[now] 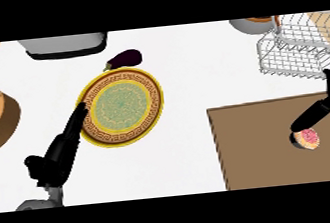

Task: Pick the cupcake from the tray and place it in the tiered basket

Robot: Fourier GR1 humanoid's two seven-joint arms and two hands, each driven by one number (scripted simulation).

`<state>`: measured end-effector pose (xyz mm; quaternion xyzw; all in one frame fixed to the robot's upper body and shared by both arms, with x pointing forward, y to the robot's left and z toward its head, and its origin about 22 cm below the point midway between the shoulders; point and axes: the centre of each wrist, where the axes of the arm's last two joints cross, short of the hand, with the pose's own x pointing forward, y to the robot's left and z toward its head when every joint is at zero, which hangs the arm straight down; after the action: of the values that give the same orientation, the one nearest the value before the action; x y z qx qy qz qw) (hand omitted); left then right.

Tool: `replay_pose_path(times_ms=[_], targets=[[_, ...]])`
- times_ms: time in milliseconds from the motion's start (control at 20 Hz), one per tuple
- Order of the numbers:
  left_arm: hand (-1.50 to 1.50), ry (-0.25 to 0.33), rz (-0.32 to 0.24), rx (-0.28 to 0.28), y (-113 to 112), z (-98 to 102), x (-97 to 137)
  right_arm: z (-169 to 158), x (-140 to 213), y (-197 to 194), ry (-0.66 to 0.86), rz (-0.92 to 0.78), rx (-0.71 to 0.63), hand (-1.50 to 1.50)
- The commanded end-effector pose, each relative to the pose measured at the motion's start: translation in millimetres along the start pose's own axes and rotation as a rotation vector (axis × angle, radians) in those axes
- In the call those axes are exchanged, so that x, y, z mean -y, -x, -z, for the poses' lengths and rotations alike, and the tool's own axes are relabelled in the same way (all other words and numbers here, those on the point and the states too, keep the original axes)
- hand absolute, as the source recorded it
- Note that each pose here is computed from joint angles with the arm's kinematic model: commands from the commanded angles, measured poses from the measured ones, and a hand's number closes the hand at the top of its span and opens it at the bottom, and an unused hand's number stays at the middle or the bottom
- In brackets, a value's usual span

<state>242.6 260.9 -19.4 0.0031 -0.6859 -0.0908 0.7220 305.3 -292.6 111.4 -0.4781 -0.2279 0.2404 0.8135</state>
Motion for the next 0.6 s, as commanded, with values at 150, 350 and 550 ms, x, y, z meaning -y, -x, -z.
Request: replay_pose_path(times_ms=[150, 350, 550], targets=[[0.0, 0.048, -0.03, 0.017, -11.6, 17.5, 22.6, -11.4, -27.2, 3.9, -0.022, 0.01, -0.217, -1.5], [0.0, 0.055, -0.036, 0.015, -16.2, 17.7, 15.1, -2.2, -34.3, 23.2, -0.013, 0.025, -0.289, -1.5], [0.0, 0.06, -0.017, 0.021, 2.0, 18.1, 21.5, -0.8, -54.7, 14.8, -0.04, 0.032, -0.306, -1.5]])
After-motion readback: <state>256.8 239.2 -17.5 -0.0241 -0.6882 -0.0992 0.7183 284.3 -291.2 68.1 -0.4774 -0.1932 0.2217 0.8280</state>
